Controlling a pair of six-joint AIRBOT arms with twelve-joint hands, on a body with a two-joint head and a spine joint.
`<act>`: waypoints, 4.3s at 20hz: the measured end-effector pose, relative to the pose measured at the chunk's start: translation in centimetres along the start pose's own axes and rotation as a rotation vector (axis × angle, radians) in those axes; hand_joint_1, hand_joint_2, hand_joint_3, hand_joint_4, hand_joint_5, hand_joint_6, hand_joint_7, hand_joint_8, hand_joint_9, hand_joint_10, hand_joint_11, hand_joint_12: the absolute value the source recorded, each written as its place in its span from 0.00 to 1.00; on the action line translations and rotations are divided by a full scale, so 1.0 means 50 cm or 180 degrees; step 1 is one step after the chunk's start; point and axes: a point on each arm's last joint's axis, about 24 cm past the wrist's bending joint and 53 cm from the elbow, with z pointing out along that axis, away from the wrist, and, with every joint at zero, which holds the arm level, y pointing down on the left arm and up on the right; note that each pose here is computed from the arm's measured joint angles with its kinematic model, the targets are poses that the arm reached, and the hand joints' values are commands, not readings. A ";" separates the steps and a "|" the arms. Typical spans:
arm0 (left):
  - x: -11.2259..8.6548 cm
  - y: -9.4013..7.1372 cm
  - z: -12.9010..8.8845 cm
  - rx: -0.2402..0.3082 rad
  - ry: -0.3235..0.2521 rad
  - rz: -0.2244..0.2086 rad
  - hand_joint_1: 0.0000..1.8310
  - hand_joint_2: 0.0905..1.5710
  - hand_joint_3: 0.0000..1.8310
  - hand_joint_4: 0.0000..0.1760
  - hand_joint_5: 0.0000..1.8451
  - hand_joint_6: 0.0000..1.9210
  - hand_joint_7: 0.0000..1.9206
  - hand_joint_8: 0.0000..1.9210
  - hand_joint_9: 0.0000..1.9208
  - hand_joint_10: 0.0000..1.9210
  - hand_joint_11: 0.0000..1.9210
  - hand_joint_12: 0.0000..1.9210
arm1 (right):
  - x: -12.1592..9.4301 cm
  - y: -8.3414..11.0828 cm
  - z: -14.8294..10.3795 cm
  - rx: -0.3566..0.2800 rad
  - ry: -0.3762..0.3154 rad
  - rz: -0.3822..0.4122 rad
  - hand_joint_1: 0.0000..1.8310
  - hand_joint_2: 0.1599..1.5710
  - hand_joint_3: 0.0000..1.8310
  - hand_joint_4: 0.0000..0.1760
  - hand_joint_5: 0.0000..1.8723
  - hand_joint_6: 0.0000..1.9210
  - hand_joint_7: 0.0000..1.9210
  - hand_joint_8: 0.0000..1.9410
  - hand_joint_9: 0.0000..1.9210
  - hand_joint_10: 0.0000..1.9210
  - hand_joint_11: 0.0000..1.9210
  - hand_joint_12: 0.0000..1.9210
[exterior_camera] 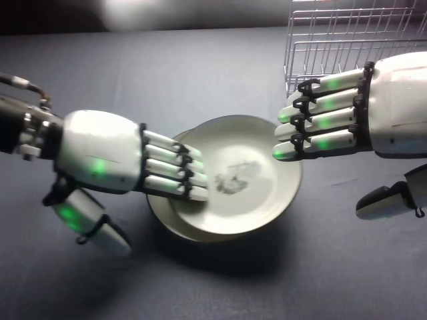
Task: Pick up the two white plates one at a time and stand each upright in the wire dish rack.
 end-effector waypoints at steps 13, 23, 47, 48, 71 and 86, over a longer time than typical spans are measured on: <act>-0.047 -0.017 0.064 0.0115 -0.0098 0.0121 0.00 0.74 0.00 0.00 0.00 0.00 0.00 0.00 0.00 0.00 0.00 0.00 | 0.016 -0.040 0.010 0.0066 0.0046 0.0002 0.51 0.66 0.00 0.00 0.00 0.00 0.01 0.00 0.02 0.00 0.00 0.12; -0.050 -0.015 0.066 0.0114 -0.0105 0.0128 0.00 0.74 0.00 0.00 0.00 0.00 0.00 0.00 0.00 0.00 0.00 0.00 | 0.069 -0.051 0.045 0.0038 0.0181 0.0109 0.68 0.60 0.00 0.00 0.03 0.00 0.03 0.00 0.04 0.00 0.00 0.31; -0.050 -0.011 0.063 0.0103 -0.0106 0.0128 0.00 0.74 0.00 0.00 0.00 0.00 0.00 0.00 0.00 0.00 0.00 0.00 | 0.118 -0.068 0.149 0.0030 0.0235 0.0239 0.67 0.66 0.00 0.00 0.16 0.01 0.17 0.01 0.18 0.02 0.00 0.54; -0.050 -0.011 0.063 0.0103 -0.0107 0.0127 0.00 0.74 0.00 0.00 0.00 0.00 0.00 0.00 0.00 0.00 0.00 0.00 | 0.118 -0.068 0.149 0.0031 0.0233 0.0242 0.68 0.66 0.00 0.00 0.19 0.01 0.21 0.01 0.22 0.02 0.00 0.59; -0.130 -0.029 -0.055 -0.0073 -0.0479 0.0036 0.00 0.75 0.00 0.00 0.00 0.00 0.00 0.00 0.00 0.00 0.00 0.00 | 0.089 -0.034 0.161 -0.0218 0.0055 0.0319 0.76 0.65 0.00 0.00 0.49 0.50 0.56 0.42 0.54 0.54 0.49 0.52; -0.142 -0.026 -0.287 -0.0523 -0.0777 -0.0406 0.00 0.75 0.00 0.00 0.00 0.00 0.00 0.00 0.00 0.00 0.00 0.00 | -0.090 -0.032 0.122 -0.0102 -0.0565 0.0567 0.76 0.64 0.00 0.00 0.50 0.51 0.57 0.39 0.56 0.48 0.52 0.46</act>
